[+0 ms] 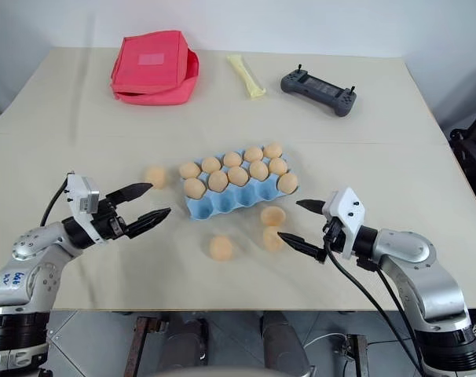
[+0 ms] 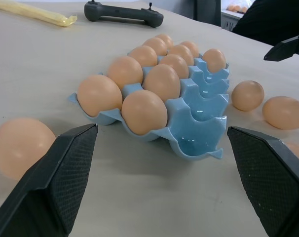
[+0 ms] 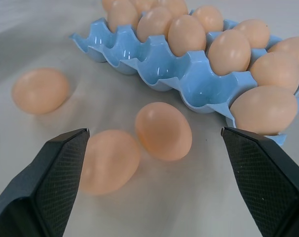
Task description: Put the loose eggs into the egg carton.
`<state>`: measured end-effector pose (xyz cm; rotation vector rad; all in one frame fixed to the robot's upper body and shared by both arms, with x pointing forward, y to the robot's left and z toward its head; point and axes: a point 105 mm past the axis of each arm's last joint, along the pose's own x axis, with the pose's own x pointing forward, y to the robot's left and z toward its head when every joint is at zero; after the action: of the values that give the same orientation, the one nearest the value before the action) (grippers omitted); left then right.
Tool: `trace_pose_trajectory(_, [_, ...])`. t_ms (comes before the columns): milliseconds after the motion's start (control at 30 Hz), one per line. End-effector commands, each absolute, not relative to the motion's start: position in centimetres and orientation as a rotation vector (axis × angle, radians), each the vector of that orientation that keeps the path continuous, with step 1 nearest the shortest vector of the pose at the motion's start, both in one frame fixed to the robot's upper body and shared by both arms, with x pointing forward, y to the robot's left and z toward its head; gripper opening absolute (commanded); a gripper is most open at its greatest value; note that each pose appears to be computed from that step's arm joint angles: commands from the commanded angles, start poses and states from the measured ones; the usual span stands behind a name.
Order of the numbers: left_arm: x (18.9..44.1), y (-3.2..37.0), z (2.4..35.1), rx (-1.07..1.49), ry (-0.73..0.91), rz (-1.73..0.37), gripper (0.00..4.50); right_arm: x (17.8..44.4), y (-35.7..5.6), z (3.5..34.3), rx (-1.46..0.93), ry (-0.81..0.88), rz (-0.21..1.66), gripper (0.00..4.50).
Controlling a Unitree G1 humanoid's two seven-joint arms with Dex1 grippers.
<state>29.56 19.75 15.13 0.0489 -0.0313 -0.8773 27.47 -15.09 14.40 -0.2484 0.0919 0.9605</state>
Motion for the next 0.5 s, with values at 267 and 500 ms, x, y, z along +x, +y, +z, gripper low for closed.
trace_pose_trajectory(267, [30.0,18.8,16.1,0.071,-0.081,-0.885,4.49,26.6,-14.6,15.8,-0.267,0.055,0.963,4.5])
trace_pose_trajectory(500, [29.9,18.8,15.8,0.081,-0.057,-0.932,4.49,23.4,-15.9,13.7,-0.246,0.373,1.024,4.5])
